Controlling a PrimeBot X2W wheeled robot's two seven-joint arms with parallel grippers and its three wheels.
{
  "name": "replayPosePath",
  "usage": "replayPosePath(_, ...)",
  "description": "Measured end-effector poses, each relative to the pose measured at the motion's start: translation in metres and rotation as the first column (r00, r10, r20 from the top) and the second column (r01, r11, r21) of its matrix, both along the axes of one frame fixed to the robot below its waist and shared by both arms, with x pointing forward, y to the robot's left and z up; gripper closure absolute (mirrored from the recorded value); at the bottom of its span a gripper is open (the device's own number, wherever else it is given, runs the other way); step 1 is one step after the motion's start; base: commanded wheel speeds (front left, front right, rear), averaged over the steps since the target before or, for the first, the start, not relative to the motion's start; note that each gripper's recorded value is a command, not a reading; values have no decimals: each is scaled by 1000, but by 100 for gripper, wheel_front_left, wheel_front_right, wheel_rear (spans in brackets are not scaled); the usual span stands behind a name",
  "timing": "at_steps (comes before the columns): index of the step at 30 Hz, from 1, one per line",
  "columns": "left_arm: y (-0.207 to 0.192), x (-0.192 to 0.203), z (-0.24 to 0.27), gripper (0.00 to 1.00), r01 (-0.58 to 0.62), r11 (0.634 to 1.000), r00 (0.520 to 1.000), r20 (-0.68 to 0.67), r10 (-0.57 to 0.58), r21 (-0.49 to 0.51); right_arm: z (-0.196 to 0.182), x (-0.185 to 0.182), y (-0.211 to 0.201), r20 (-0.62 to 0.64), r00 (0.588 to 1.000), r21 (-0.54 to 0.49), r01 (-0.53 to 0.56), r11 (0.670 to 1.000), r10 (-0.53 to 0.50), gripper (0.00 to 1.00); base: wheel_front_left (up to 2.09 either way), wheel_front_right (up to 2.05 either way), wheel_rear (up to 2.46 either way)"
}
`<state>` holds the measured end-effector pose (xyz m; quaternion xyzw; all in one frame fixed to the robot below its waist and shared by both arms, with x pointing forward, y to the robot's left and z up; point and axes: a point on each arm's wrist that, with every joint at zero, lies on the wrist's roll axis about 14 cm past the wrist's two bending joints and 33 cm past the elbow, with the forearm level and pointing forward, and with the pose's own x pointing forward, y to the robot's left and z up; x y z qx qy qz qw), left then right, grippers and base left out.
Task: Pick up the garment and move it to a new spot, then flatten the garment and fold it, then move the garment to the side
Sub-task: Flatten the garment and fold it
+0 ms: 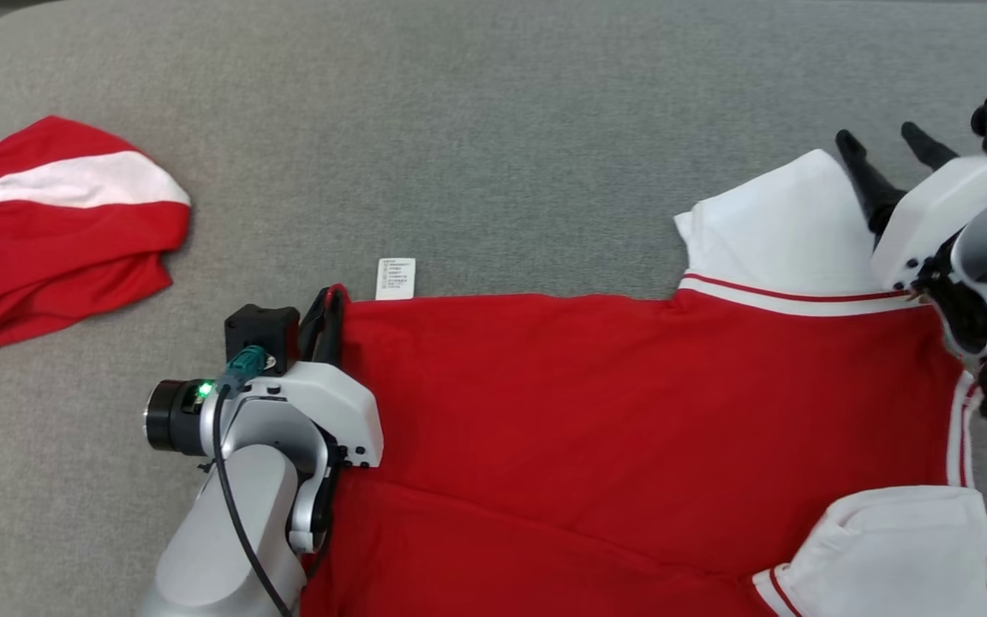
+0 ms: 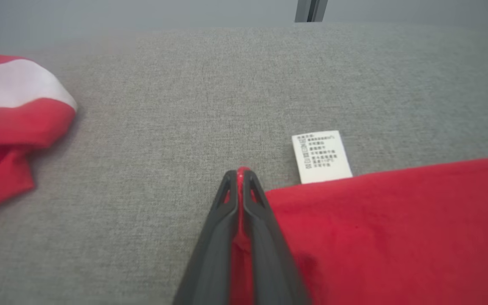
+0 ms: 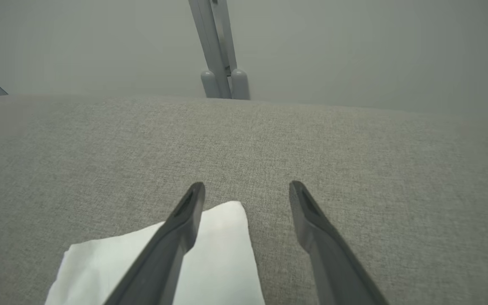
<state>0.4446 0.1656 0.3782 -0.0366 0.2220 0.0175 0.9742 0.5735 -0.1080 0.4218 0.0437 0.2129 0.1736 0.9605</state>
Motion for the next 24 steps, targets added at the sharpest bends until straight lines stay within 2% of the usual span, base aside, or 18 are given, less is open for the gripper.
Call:
replayPosePath(8,6,2,-6,100,-10,1000,1000,-11,11,15,-38,13,9,-175,984,-66,-50,997,38,0,0,0,0)
replayPosePath(17,3,5,-9,100,-6,1000,1000,-16,6,11,-51,13,13,-230,971,-97,-83,992,59,0,0,0,0)
replayPosePath(18,2,5,-10,100,-6,1000,1000,-18,7,11,-51,14,14,-230,971,-95,-87,992,63,57,0,0,0)
replayPosePath(19,2,5,-11,100,-7,1000,1000,-20,7,11,-51,14,16,-228,971,-95,-92,991,68,95,0,0,0)
replayPosePath(20,2,5,-11,100,-7,1000,1000,-19,7,12,-52,13,17,-225,971,-96,-99,990,75,100,0,0,0)
replayPosePath(24,1,8,-10,100,-5,1000,1000,-14,5,9,-51,11,22,-215,972,-93,-117,989,94,100,0,0,0)
